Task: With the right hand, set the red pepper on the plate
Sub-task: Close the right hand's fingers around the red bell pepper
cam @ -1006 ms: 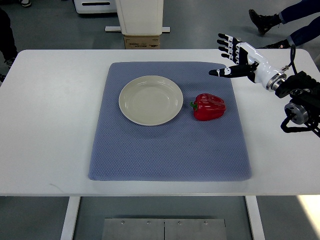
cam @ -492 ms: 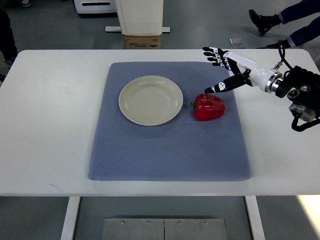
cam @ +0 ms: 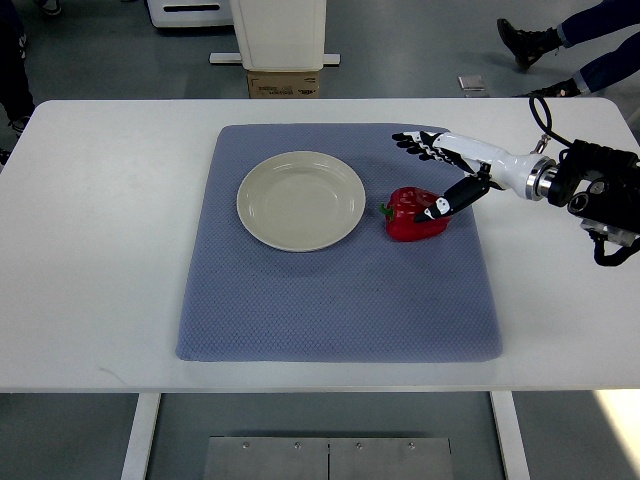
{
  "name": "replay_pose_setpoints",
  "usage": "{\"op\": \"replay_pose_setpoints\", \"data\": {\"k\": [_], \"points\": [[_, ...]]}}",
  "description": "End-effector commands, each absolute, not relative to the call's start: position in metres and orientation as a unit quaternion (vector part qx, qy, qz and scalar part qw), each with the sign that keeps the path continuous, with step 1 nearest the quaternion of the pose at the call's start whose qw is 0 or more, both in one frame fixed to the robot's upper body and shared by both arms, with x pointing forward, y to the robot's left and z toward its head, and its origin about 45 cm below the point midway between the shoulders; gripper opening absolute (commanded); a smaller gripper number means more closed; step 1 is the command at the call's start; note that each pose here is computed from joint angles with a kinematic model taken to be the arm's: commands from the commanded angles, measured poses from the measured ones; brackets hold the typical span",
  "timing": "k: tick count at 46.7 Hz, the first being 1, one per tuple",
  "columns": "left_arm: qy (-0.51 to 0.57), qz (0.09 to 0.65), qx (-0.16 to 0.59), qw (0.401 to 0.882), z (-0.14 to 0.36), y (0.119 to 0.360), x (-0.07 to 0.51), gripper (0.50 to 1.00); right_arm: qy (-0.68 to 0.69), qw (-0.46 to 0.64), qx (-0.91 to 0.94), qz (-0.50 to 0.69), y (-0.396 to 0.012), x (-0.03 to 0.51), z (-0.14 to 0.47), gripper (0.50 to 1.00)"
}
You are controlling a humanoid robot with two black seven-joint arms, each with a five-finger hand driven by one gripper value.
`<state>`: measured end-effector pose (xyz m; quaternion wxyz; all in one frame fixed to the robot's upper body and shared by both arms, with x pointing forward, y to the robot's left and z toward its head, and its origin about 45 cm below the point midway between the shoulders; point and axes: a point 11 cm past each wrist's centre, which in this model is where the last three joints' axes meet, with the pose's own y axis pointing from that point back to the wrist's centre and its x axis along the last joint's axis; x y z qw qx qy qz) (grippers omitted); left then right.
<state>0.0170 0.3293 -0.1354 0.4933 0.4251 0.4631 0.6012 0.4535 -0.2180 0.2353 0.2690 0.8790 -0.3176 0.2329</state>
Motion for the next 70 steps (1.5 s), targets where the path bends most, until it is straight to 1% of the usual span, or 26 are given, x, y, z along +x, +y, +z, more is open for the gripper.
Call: {"op": "replay_pose_setpoints", "data": {"k": [1, 13, 17, 25, 38, 41, 46, 54, 60, 65, 66, 70], "points": [[0.463, 0.601, 0.425, 0.494, -0.135, 0.329, 0.017, 1.000, -0.316, 0.275, 0.875, 0.243, -0.214, 0.453, 0.231, 0.985], [0.463, 0.602, 0.425, 0.493, -0.135, 0.329, 0.017, 1.000, -0.305, 0.287, 0.872, 0.254, -0.208, 0.451, 0.224, 0.981], [0.463, 0.601, 0.425, 0.493, -0.135, 0.329, 0.017, 1.000, -0.302, 0.297, 0.867, 0.262, -0.210, 0.451, 0.223, 0.970], [0.463, 0.601, 0.425, 0.493, -0.135, 0.329, 0.017, 1.000, -0.290, 0.313, 0.862, 0.274, -0.208, 0.448, 0.216, 0.966], [0.463, 0.601, 0.426, 0.493, -0.135, 0.329, 0.017, 1.000, -0.281, 0.327, 0.858, 0.278, -0.212, 0.446, 0.211, 0.912], [0.463, 0.601, 0.425, 0.493, -0.135, 0.329, 0.017, 1.000, -0.279, 0.327, 0.859, 0.278, -0.210, 0.446, 0.209, 0.906], [0.463, 0.601, 0.425, 0.494, -0.135, 0.329, 0.017, 1.000, -0.275, 0.334, 0.857, 0.278, -0.212, 0.445, 0.207, 0.876], [0.463, 0.601, 0.425, 0.494, -0.135, 0.329, 0.017, 1.000, -0.274, 0.334, 0.857, 0.280, -0.210, 0.445, 0.206, 0.859], [0.463, 0.601, 0.425, 0.493, -0.135, 0.329, 0.017, 1.000, -0.276, 0.337, 0.855, 0.281, -0.212, 0.447, 0.207, 0.818], [0.463, 0.601, 0.426, 0.493, -0.135, 0.329, 0.017, 1.000, -0.277, 0.338, 0.854, 0.281, -0.213, 0.447, 0.207, 0.761], [0.463, 0.601, 0.425, 0.493, -0.135, 0.329, 0.017, 1.000, -0.278, 0.339, 0.854, 0.281, -0.213, 0.447, 0.206, 0.757], [0.463, 0.601, 0.426, 0.493, -0.135, 0.329, 0.017, 1.000, -0.278, 0.339, 0.854, 0.281, -0.213, 0.447, 0.206, 0.701]]}}
